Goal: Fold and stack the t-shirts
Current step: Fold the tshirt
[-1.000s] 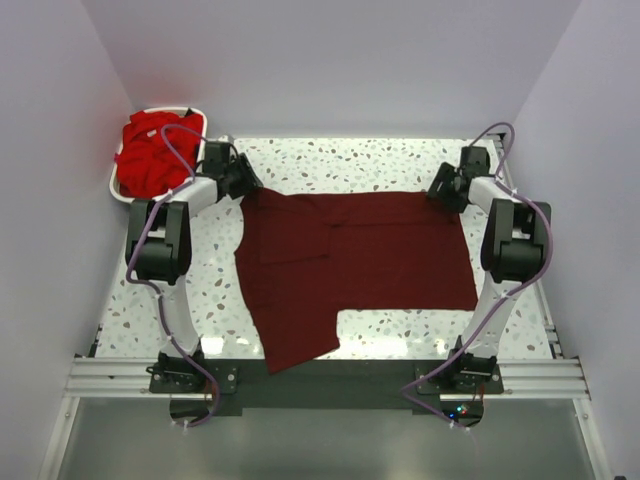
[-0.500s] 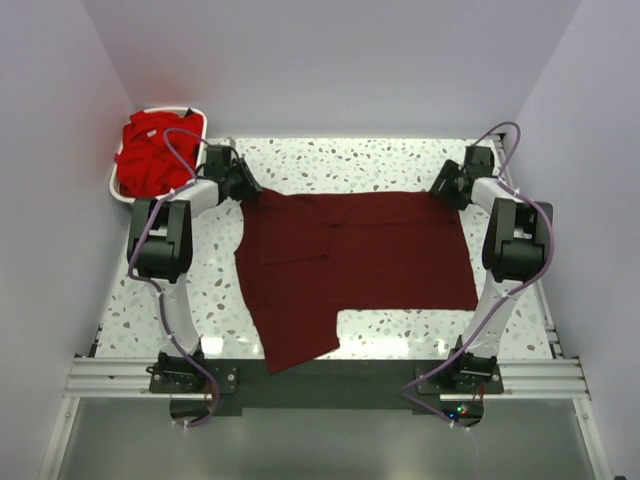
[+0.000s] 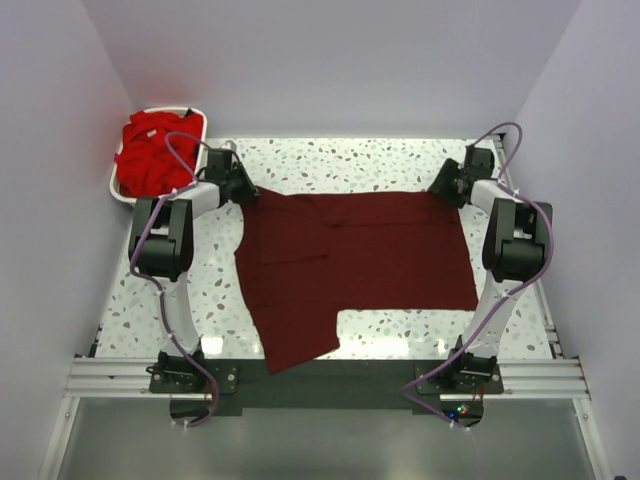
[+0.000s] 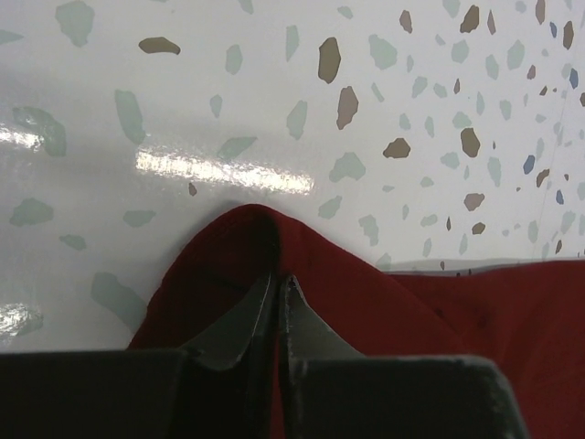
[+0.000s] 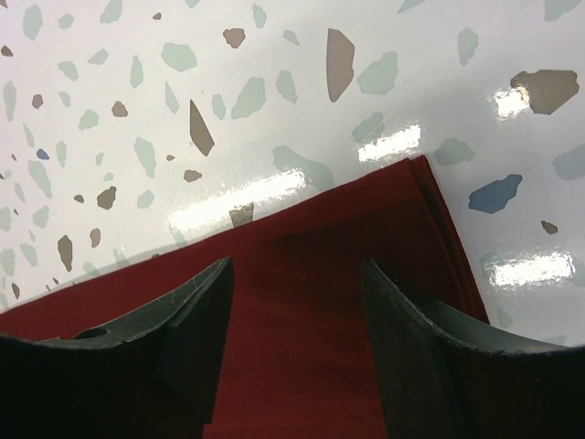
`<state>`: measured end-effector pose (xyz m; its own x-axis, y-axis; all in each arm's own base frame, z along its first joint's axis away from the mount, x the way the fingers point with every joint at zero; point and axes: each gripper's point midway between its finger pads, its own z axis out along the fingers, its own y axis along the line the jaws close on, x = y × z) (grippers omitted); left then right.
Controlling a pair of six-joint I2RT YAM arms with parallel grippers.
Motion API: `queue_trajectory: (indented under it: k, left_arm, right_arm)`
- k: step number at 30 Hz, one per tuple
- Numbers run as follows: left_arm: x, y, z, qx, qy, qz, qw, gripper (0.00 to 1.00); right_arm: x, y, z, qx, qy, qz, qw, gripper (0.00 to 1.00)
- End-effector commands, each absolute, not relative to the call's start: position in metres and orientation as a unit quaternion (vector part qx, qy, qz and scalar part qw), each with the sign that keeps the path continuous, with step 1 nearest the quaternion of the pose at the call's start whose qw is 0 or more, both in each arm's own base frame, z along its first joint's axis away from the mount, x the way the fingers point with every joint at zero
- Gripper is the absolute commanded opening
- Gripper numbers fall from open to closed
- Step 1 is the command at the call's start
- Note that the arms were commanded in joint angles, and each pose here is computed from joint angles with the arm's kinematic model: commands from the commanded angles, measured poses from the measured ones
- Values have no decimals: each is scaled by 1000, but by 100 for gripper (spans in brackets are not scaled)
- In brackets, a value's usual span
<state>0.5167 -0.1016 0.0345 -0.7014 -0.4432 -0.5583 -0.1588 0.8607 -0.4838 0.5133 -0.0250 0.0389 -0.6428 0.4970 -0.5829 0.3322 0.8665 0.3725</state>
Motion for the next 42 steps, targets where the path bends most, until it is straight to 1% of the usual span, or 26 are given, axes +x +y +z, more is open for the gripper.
queue_trajectory:
  k: [1, 5, 9, 11, 12, 14, 18, 21, 26, 32, 35, 37, 41, 42]
  left_arm:
    - [524, -103, 40, -163, 890, -214, 369, 6]
    - [521, -96, 41, -170, 890, -210, 368, 0]
    - [517, -88, 50, -180, 887, -206, 373, 0]
    - [514, -86, 53, -184, 887, -203, 371, 0]
    - [505, -84, 48, -190, 894, -198, 354, 0]
    - [496, -82, 50, -197, 897, -193, 346, 0]
    - [489, -71, 53, -210, 895, -168, 355, 0]
    - [482, -63, 50, -223, 899, -157, 343, 0]
    - [478, -58, 61, -222, 894, -147, 360, 0]
    - [471, -63, 39, -218, 906, -153, 328, 0]
    - [473, -63, 31, -219, 909, -152, 322, 3]
    - [473, -63, 31, -218, 909, -149, 321, 7]
    - [471, -56, 48, -218, 906, -136, 336, 12]
    - [472, -54, 54, -219, 904, -129, 343, 17]
  right_arm:
    - [534, -32, 60, 238, 879, 123, 395, 61]
    - [537, -42, 45, 263, 878, 121, 381, 58]
    - [533, -53, 36, 282, 878, 114, 369, 55]
    - [532, -57, 32, 289, 878, 107, 365, 55]
    - [531, -58, 31, 291, 878, 106, 364, 55]
    - [531, -62, 31, 296, 877, 105, 363, 55]
    - [530, -66, 26, 299, 879, 99, 358, 55]
    - [530, -68, 23, 298, 882, 92, 353, 56]
    - [531, -68, 17, 291, 888, 88, 346, 56]
    - [534, -67, 24, 285, 888, 92, 348, 57]
    - [535, -67, 32, 279, 888, 93, 354, 58]
    - [532, -67, 37, 275, 889, 92, 354, 60]
    - [526, -67, 62, 267, 886, 89, 369, 61]
    - [525, -67, 75, 266, 881, 90, 380, 61]
